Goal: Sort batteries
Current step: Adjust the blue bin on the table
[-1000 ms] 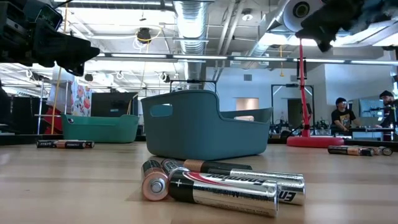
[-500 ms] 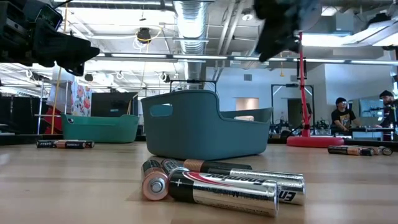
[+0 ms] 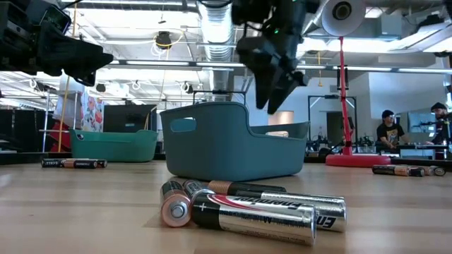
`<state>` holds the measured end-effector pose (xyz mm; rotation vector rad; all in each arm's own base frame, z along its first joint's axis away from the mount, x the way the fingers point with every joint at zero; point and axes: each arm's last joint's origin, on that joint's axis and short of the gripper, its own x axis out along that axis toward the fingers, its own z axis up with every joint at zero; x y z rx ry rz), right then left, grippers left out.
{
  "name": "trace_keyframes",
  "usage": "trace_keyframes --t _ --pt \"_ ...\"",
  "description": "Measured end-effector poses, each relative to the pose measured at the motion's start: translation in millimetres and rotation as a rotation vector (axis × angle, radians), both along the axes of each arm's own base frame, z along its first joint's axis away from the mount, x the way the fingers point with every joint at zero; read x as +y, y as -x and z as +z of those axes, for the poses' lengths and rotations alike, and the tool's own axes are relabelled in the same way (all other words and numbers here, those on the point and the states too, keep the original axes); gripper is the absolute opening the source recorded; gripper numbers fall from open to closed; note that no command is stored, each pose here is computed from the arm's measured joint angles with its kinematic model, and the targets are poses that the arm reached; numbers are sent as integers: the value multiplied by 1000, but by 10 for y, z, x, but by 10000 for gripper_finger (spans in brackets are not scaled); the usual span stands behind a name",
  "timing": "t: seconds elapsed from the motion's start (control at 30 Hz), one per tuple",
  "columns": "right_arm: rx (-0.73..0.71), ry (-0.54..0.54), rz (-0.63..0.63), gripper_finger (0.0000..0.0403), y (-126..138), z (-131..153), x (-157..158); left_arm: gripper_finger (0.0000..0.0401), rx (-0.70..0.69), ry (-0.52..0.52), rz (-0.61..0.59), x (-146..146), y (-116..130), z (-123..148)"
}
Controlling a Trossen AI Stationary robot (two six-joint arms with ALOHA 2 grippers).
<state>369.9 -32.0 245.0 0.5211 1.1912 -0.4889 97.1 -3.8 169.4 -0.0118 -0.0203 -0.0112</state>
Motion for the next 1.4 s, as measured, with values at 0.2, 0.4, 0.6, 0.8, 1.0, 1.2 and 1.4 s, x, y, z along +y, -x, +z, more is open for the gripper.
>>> trace_keyframes --t 0.2,0.4,0.6,0.8,1.0,1.2,1.4 --pt "86 1 54 235 -78 -215 -29 127 0 0 0 0 0 0" --pt "181 -16 101 228 -108 -447 -110 127 0 0 0 0 0 0" --pt "247 -94 217 142 -120 -620 -91 127 -1 0 0 0 0 1" --pt "292 -76 369 15 19 -565 -128 127 -1 0 0 0 0 1" --pt "266 -21 412 4 266 -307 -431 127 0 0 0 0 0 0" --pt "271 0 513 1 562 -278 -748 127 0 0 0 0 0 0" --pt "217 -33 584 1 596 -398 -835 127 0 0 0 0 0 0"
